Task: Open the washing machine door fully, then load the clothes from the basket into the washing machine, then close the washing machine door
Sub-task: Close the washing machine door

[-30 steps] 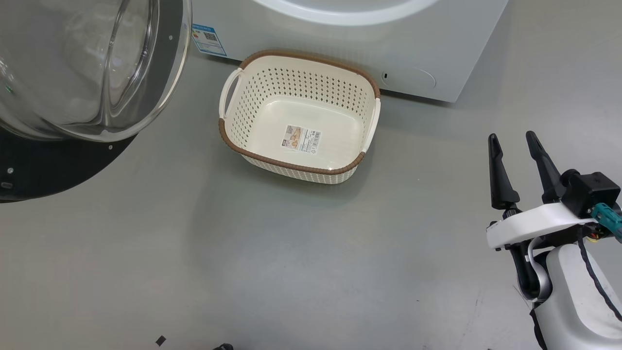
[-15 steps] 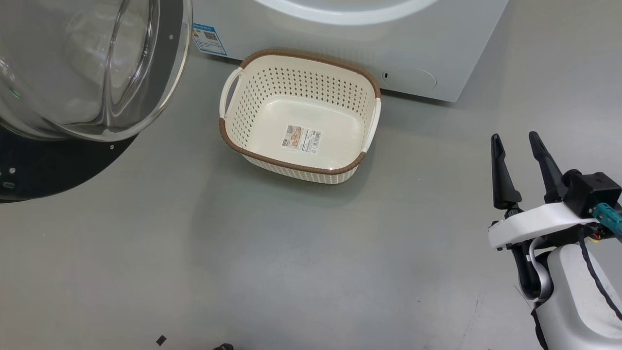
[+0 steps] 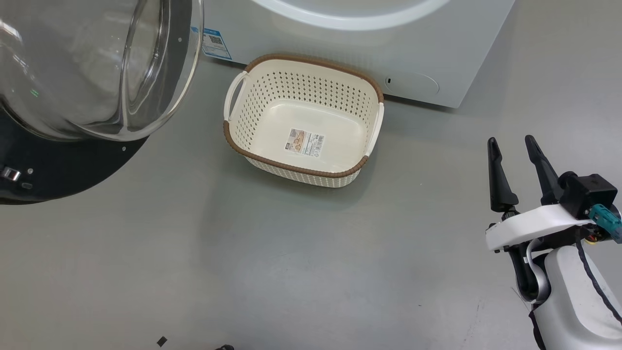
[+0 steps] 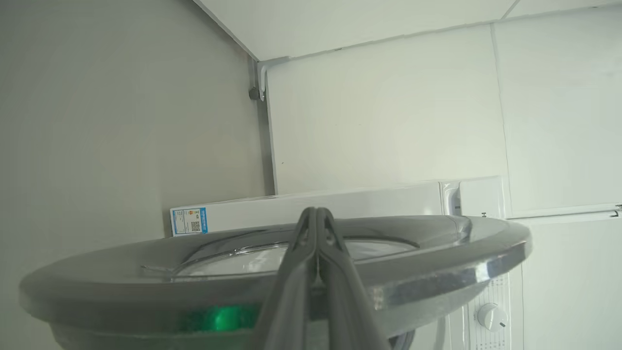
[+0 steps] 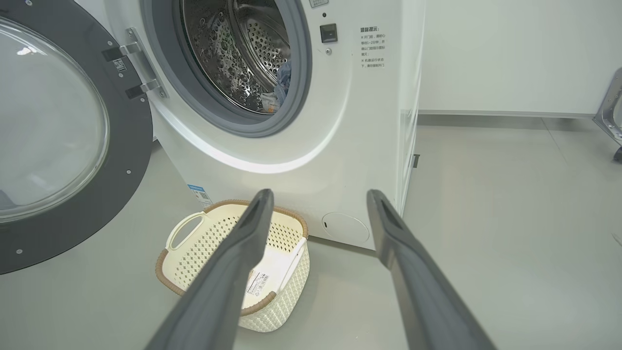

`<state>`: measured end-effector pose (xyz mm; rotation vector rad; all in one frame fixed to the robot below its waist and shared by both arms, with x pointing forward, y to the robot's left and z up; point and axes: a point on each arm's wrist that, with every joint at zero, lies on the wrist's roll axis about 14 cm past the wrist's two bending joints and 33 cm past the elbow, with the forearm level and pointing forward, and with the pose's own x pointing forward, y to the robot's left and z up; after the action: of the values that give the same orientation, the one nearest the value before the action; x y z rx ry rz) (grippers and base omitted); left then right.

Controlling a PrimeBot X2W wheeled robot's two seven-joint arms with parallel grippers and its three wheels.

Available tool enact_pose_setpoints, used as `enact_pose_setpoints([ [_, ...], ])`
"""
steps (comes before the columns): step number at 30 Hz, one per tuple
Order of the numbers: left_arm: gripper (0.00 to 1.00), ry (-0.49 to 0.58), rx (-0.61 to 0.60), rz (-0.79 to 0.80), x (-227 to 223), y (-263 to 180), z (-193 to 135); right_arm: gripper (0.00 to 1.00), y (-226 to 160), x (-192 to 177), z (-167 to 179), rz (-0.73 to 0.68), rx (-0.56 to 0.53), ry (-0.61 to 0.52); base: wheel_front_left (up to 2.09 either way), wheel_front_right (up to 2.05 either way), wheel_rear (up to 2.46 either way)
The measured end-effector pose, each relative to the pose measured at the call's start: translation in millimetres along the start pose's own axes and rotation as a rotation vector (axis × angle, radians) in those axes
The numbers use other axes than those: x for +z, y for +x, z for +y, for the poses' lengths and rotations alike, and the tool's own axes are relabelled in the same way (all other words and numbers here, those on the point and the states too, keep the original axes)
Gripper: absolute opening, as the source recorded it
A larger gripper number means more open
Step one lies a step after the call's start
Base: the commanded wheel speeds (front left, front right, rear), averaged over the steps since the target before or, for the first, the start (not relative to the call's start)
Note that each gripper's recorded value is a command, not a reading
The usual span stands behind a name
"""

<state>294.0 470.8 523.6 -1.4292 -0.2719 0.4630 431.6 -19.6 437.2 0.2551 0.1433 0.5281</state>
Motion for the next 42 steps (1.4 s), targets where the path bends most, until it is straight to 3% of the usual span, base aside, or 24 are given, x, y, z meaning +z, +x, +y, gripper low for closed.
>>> enact_pose_setpoints([
  [25,0.00,-0.197,-0.162,0.340,-75.5,-9.7,-22.6,1.00,1.2,-6.7,9.5,0.019,0.012,0.032,0.00,0.00,0.00],
  [42,0.00,-0.182,-0.253,0.691,-146.0,-33.7,-43.0,1.00,-3.9,-2.7,8.5,0.009,-0.006,0.043,0.00,0.00,0.00],
])
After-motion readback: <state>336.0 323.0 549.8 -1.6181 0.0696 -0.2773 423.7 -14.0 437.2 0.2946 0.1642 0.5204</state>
